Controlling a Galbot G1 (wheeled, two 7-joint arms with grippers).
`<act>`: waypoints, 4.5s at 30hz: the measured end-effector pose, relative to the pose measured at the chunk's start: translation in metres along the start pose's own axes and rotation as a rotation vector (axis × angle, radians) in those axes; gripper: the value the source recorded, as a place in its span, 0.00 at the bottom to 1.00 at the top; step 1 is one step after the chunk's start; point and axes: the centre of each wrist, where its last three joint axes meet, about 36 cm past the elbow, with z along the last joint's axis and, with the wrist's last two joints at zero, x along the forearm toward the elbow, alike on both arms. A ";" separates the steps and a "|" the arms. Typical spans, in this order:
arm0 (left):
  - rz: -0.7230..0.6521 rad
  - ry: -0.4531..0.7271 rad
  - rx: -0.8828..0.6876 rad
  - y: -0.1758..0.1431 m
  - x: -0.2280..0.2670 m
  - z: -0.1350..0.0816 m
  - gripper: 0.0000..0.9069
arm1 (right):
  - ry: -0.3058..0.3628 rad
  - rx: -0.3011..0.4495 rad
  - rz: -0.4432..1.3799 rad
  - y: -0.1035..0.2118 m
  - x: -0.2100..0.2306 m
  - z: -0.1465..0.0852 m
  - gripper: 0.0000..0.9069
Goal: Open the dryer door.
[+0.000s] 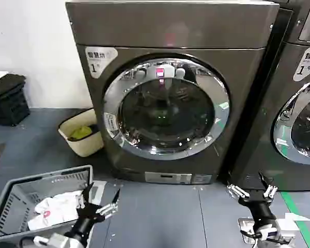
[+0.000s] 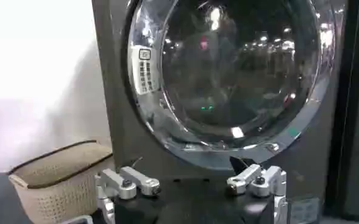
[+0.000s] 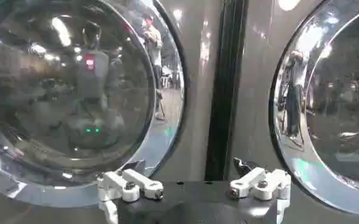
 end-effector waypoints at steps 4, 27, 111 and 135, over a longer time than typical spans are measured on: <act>0.002 0.001 0.000 0.000 0.000 0.000 1.00 | -0.031 -0.022 -0.020 0.001 -0.007 -0.003 1.00; 0.020 0.008 -0.018 -0.002 0.003 0.000 1.00 | -0.048 -0.067 -0.464 -0.036 -0.088 0.018 1.00; 0.013 0.011 -0.031 -0.009 0.014 0.000 1.00 | -0.115 0.032 -1.084 0.105 -0.286 -0.010 1.00; 0.008 0.007 -0.025 -0.010 0.015 -0.002 1.00 | -0.141 0.011 -1.101 0.162 -0.313 -0.019 1.00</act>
